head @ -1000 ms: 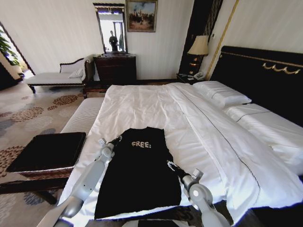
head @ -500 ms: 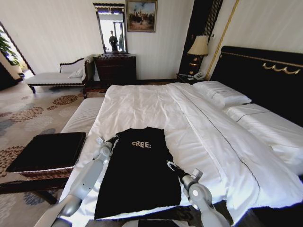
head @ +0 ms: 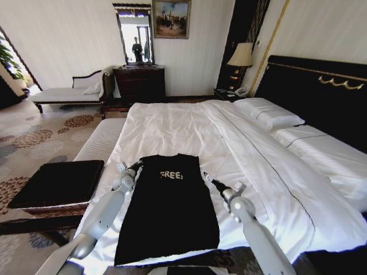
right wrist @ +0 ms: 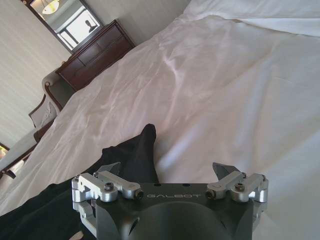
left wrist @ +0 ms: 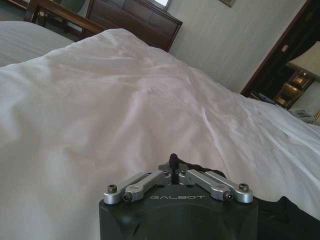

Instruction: Fold the clothes on the bed and place them into the basket.

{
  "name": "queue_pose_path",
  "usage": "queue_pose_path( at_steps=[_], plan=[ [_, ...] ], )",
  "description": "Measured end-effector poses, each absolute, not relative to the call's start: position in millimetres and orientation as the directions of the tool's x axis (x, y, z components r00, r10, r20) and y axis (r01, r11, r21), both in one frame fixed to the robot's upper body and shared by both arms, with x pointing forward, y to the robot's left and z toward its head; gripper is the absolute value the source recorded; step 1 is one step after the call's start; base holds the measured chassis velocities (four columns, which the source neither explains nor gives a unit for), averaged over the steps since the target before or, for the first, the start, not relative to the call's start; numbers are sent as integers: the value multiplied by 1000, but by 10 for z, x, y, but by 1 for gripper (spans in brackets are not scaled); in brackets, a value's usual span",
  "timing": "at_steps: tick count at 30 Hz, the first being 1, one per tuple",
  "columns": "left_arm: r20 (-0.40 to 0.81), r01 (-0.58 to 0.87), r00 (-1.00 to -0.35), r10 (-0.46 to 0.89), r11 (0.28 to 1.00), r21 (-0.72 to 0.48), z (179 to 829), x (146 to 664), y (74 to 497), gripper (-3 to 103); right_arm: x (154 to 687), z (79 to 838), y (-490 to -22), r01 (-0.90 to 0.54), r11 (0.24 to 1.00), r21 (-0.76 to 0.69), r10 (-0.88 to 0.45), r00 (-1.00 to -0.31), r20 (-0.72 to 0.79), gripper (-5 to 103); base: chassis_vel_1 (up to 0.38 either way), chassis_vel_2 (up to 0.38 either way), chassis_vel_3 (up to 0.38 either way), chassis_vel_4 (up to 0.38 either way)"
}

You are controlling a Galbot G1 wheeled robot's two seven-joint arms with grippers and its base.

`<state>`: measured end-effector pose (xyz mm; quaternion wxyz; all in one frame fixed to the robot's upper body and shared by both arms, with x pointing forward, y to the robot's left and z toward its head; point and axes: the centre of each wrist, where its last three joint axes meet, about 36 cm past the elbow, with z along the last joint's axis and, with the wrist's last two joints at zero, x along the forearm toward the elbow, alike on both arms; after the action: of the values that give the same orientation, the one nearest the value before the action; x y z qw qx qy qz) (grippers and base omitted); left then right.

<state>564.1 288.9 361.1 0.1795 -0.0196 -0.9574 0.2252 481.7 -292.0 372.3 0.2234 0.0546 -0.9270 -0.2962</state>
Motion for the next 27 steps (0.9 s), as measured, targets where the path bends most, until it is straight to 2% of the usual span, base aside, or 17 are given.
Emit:
queue_pose_path(
  at_steps=[1,5,11,25,26,27],
  plan=[
    [335,-43,-935,118,898,-438,3611,5641,2889,1,4817,3723,-2920,31,819,574,-234,-894,382,100,0,0,0,0],
    [333,-33,-935,124,903,-428,3622,5671,2852,1,5527,3615,-2751,-30,847,531,-273,-881,386,100,0,0,0,0],
    [336,-34,-934,123,904,-425,3612,5689,2845,1,5979,3546,-2649,-30,842,539,-274,-884,379,100,0,0,0,0],
    [339,-29,-932,131,904,-426,3586,5673,2841,1,6291,3344,-2631,29,850,526,-226,-882,414,100,0,0,0,0],
    [339,-29,-932,130,904,-426,3588,5674,2844,1,6296,3345,-2630,29,849,527,-226,-882,414,103,0,0,0,0],
    [339,-29,-932,130,904,-427,3591,5676,2848,1,6303,3346,-2623,30,847,531,-229,-881,414,100,0,0,0,0]
  ],
)
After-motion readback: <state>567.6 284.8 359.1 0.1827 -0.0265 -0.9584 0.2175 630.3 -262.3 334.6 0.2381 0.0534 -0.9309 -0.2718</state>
